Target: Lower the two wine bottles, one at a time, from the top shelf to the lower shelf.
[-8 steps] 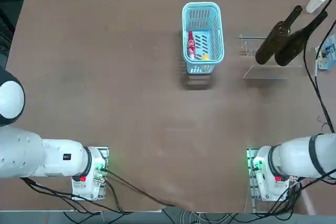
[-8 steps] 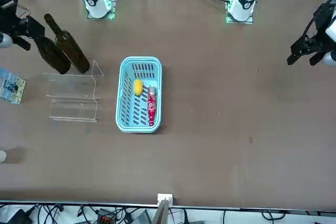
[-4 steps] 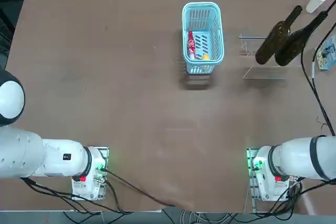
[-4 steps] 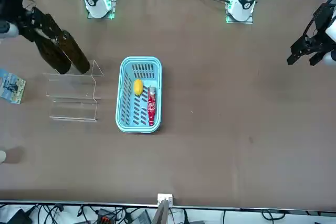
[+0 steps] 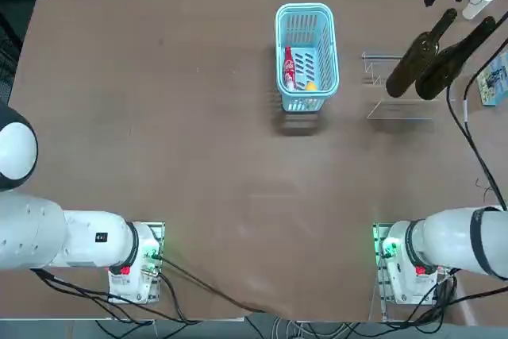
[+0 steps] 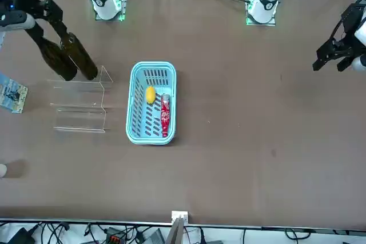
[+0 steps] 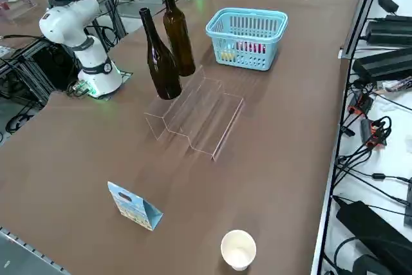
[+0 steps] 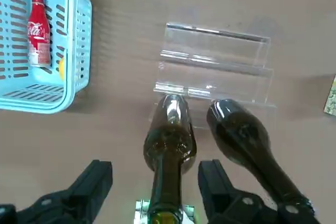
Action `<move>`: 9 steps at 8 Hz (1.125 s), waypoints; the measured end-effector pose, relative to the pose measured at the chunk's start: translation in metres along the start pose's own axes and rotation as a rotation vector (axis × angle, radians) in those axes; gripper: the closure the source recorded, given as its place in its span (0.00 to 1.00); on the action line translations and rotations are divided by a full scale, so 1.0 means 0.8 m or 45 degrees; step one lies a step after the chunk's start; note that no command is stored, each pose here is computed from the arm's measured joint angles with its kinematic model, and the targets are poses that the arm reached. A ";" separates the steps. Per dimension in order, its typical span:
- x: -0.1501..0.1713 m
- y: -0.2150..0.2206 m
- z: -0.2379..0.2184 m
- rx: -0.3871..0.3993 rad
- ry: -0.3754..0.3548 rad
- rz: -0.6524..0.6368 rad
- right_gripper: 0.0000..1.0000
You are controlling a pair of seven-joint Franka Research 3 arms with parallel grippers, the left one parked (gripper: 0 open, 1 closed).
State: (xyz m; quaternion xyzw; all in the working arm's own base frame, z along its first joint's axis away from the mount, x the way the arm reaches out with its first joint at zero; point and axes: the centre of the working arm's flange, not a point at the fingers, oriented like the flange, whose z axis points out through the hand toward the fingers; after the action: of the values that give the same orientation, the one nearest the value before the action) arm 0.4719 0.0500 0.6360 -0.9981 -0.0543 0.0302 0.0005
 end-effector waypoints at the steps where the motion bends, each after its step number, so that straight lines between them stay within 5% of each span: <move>1: -0.001 0.000 0.005 -0.001 -0.011 0.000 0.00; 9: -0.050 0.001 0.032 -0.022 -0.002 0.002 0.09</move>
State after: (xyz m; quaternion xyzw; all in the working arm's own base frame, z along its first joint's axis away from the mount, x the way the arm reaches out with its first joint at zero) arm 0.4308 0.0445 0.6125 -0.9981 -0.0537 0.0305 -0.0080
